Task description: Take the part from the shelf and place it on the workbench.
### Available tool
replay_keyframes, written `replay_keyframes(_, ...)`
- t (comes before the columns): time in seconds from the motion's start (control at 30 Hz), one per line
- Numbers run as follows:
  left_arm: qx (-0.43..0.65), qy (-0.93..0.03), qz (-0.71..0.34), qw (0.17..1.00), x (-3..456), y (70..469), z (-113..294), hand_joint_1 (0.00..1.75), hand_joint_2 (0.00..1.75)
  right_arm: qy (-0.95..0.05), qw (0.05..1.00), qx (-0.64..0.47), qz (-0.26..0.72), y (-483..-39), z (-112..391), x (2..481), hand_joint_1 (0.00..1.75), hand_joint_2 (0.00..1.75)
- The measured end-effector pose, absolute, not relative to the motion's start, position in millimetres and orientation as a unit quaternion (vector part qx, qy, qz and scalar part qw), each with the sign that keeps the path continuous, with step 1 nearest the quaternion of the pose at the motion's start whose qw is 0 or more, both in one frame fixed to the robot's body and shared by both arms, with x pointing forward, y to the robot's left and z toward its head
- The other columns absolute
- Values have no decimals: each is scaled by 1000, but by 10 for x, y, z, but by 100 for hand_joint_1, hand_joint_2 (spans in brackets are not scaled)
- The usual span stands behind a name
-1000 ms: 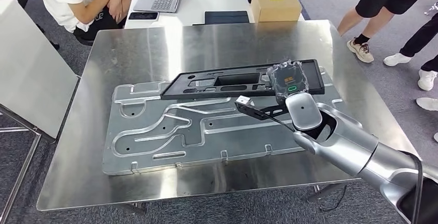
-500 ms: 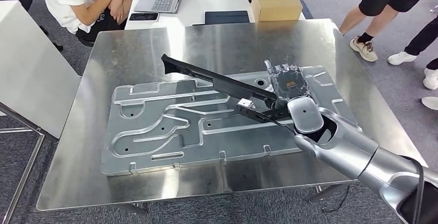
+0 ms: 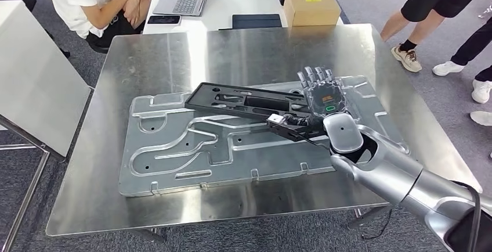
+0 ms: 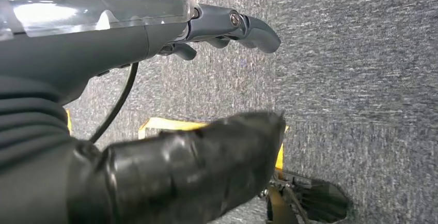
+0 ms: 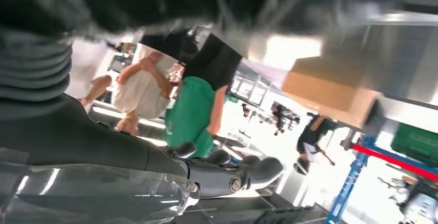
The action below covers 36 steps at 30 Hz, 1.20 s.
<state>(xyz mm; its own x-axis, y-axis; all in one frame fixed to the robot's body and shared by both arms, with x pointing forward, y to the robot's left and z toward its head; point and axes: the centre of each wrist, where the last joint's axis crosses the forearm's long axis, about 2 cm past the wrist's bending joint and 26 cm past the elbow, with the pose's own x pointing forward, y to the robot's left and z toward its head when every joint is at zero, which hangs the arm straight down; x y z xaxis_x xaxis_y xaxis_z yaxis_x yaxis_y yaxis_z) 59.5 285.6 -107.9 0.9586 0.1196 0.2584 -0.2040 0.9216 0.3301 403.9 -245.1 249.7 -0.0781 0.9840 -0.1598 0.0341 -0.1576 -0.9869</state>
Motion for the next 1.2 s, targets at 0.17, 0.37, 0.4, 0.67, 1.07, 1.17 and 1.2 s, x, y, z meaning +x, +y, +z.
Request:
replay_keyframes(0.17,179,-119,82,973,597,2856,-1079,0,0,-483,435,-526,548,-2482,2486,4039,0,0)
replay_keyframes(0.37,179,-121,82,973,599,2856,-1079,0,0,-483,440,-526,544,-2513,2478,4038,0,0)
replay_keyframes(0.4,179,-121,81,973,599,2855,-1079,0,0,-484,440,-527,543,-2519,2487,4042,0,0)
replay_keyframes(0.67,174,-128,83,973,597,2854,-1080,0,0,-478,444,-536,536,-2550,2540,4055,0,0)
replay_keyframes(1.07,160,-131,87,975,607,2849,-1080,0,0,-471,430,-557,531,-2651,2797,4076,0,0)
replay_keyframes(1.17,160,-131,87,974,610,2850,-1080,0,0,-470,430,-560,530,-2688,2818,4077,0,0)
replay_keyframes(1.2,160,-131,87,974,609,2851,-1080,0,0,-470,430,-561,530,-2693,2818,4075,0,0)
